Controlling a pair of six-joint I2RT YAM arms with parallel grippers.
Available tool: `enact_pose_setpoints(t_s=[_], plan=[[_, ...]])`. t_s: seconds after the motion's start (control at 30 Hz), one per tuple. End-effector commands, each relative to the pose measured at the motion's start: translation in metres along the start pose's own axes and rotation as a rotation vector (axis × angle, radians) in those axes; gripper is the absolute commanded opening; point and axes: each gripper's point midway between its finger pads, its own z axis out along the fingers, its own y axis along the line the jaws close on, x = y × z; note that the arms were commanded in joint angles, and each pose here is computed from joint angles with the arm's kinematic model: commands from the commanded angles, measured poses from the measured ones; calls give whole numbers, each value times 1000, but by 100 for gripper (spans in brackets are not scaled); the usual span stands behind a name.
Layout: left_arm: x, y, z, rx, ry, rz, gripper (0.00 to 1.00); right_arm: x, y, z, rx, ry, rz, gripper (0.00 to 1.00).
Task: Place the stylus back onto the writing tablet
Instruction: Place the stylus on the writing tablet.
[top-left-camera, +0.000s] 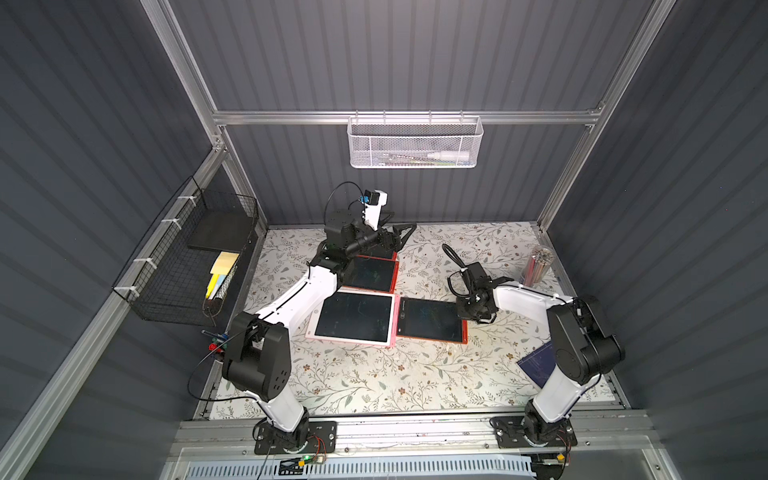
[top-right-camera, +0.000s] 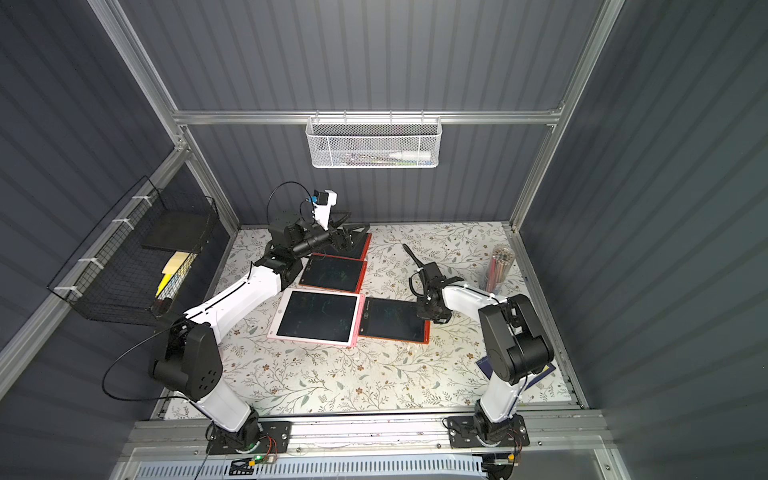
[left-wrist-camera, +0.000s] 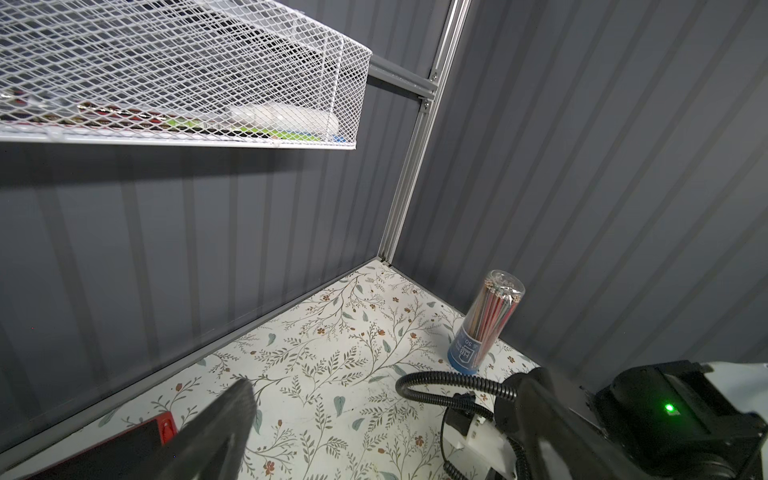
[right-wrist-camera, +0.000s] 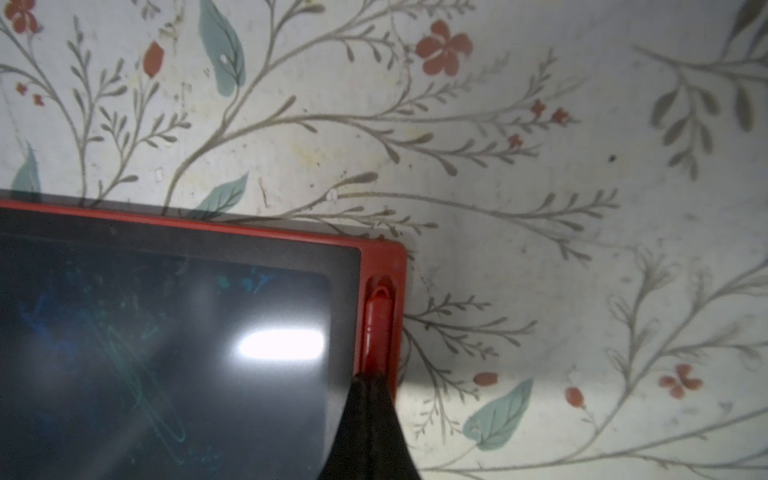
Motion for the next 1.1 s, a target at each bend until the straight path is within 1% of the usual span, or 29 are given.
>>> enact_pose_setpoints(t_s=[0.0,0.13,0.2,0.33,0.6,0.67,0.77,0.87,0.97,1.07], plan=[[-7,-4,0,2,-10,12,99,22,-9,14,61,70,-10,0],[-7,-4,0,1,-10,11,99,27,-9,16,71,79,-1,0],[-8,-4,-1,1,-12,12,99,28,-8,16,101,76,-19,0],[-8,-4,-1,1,-12,11,99,36,-3,21,114,82,-34,0],[-9,-5,-2,0,-15,11,99,43,-5,26,124,80,38,0],[-9,-5,-2,-2,-15,11,99,45,-2,27,96,67,58,0],[-11,-4,-3,-7,-20,15,99,33,0,20,85,15,52,0],[-14,-4,-4,-16,-26,22,99,10,7,1,66,-61,37,1],[-17,-5,-6,-17,-27,36,99,-7,16,-15,21,-127,23,10],[-26,-5,-9,-41,-53,46,99,-19,20,-28,2,-183,15,16]])
